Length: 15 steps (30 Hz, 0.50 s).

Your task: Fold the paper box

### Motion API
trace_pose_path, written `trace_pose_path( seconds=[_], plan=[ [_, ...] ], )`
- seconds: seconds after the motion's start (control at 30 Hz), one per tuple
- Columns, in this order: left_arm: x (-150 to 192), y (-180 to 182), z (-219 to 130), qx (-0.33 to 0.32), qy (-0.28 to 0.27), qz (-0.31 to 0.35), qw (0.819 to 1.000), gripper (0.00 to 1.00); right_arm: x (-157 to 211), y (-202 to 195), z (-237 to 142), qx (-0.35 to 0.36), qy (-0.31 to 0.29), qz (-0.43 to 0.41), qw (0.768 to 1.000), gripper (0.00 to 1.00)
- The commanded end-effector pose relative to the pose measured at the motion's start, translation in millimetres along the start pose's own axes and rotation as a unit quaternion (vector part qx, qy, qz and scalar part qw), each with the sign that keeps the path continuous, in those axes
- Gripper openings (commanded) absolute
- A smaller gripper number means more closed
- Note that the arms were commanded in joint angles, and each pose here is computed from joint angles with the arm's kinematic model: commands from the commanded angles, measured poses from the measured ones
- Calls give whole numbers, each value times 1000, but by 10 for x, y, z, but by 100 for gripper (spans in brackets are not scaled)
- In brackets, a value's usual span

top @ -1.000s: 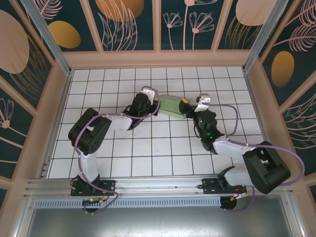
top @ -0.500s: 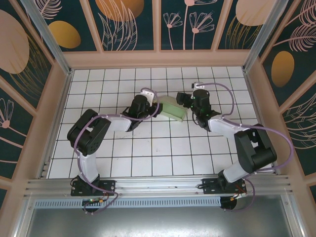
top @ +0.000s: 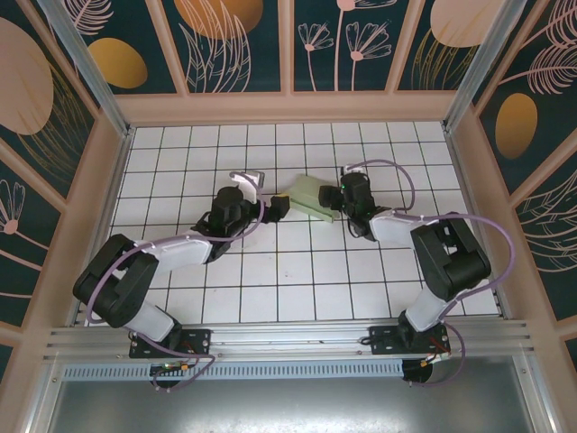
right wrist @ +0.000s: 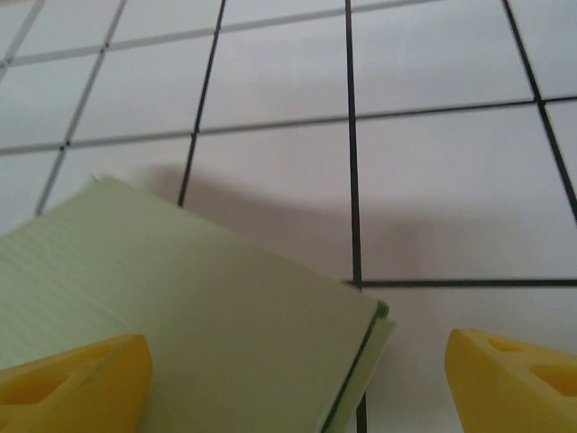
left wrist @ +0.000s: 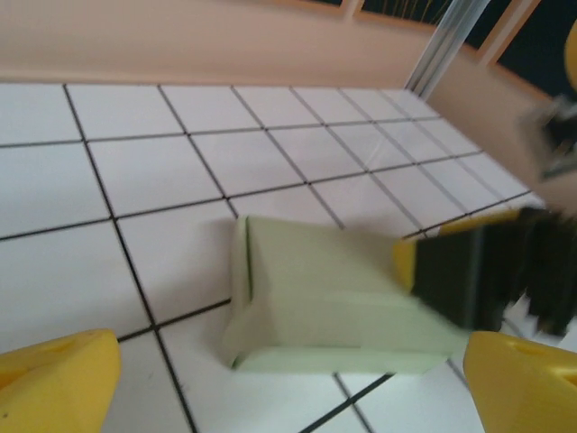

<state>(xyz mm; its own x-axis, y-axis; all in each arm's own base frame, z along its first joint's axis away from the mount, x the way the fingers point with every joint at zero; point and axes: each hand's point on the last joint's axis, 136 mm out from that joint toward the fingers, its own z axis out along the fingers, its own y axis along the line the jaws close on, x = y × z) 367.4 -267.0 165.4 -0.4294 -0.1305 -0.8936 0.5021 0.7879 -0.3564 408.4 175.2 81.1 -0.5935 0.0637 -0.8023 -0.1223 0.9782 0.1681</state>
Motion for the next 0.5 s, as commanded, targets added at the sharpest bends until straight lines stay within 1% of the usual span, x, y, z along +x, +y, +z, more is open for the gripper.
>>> trace_pose_path(
  seconds=[0.0,0.07,0.17,0.23,0.33,0.4,0.47],
  plan=[
    [-225,-81,105,19,-7,-44,999,97,132,-89,27,32,10,-27,999,85],
    [-224,-47,223,9,7,-53,999,97,64,-65,-20,24,1,-21,999,86],
    [-147,73,450,-16,49,-69,996,96,-114,-28,-167,1,-29,-2,1000,86],
    [-28,123,639,-16,84,-75,993,92,-196,-27,-258,-21,-40,26,999,86],
    [82,132,848,-10,117,-73,990,87,-233,-22,-373,-68,-39,87,993,84],
    [146,119,955,-3,135,-72,988,85,-193,-26,-418,-96,-27,123,987,78],
    [218,108,1029,6,152,-76,985,79,-139,-42,-434,-112,-12,149,982,72]
  ],
)
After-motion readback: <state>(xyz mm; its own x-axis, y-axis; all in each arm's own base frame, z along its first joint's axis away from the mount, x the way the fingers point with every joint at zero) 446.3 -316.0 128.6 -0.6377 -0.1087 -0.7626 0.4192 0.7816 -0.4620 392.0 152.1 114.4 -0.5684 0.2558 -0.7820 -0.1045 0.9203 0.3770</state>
